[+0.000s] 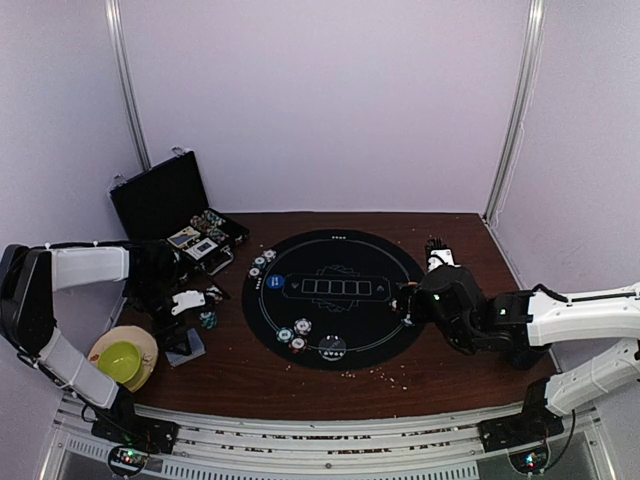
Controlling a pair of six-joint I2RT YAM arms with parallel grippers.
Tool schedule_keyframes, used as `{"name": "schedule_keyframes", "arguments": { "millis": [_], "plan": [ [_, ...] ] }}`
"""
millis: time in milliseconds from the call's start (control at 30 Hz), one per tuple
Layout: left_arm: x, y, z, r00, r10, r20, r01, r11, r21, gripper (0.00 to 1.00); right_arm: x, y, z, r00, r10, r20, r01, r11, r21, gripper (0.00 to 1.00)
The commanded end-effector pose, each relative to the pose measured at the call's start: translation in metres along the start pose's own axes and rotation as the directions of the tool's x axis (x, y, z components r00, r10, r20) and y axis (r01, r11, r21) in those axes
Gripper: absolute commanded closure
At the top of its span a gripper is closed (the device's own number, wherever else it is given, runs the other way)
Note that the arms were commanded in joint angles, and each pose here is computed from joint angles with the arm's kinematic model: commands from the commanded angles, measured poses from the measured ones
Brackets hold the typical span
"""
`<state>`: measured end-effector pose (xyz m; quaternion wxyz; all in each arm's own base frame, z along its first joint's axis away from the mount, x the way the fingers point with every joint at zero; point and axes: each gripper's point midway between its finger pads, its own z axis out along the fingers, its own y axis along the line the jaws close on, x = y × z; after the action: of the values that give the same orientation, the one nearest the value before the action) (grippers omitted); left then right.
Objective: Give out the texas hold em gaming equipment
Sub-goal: Pick up the poker card from the face-down deck piles.
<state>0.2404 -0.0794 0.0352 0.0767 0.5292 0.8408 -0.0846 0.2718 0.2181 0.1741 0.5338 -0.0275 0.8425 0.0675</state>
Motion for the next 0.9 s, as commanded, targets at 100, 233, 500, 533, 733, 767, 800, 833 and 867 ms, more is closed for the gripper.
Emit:
{"name": "schedule_keyframes", "arguments": {
  "millis": [100,233,500,533,733,767,800,833,867],
  "plan": [
    [0.011,-0.004,0.009,0.999,-0.04,-0.027,0.04,0.999,0.007,0.02,0.004,0.0,0.001,1.0,-0.017,-0.002,0.017,1.0,0.004,0.0],
    [0.014,-0.012,0.01,0.999,-0.028,-0.027,0.029,0.999,0.037,0.02,0.004,0.0,0.001,1.0,-0.017,0.0,0.017,1.0,0.005,0.0],
    [0.021,-0.014,0.021,0.998,-0.031,-0.047,0.033,0.999,0.038,0.02,0.004,0.001,0.001,1.0,-0.018,-0.001,0.018,1.0,0.005,0.0],
    [0.022,-0.013,0.024,0.998,-0.033,-0.048,0.034,0.999,0.036,0.02,0.005,0.001,0.001,1.0,-0.018,-0.001,0.018,1.0,0.005,0.0],
    [0.022,-0.01,0.03,0.998,-0.051,-0.045,0.052,0.998,0.027,0.02,0.006,0.001,0.003,1.0,-0.025,-0.006,0.025,1.0,0.006,0.0],
    [0.022,-0.01,0.03,0.997,-0.056,-0.046,0.058,0.998,0.027,0.02,0.006,0.001,0.003,1.0,-0.024,-0.006,0.025,1.0,0.007,0.0],
    [0.022,-0.011,0.03,0.997,-0.059,-0.045,0.06,0.998,0.026,0.02,0.006,0.001,0.003,1.0,-0.025,-0.006,0.025,1.0,0.008,0.0],
    [0.023,-0.012,0.031,0.997,-0.061,-0.047,0.062,0.998,0.026,0.02,0.006,0.001,0.003,1.0,-0.024,-0.004,0.024,1.0,0.008,0.0],
    [0.025,-0.012,0.031,0.997,-0.065,-0.05,0.066,0.998,0.018,0.02,0.006,0.002,0.003,1.0,-0.024,-0.004,0.024,1.0,0.007,0.0]
  ]
}}
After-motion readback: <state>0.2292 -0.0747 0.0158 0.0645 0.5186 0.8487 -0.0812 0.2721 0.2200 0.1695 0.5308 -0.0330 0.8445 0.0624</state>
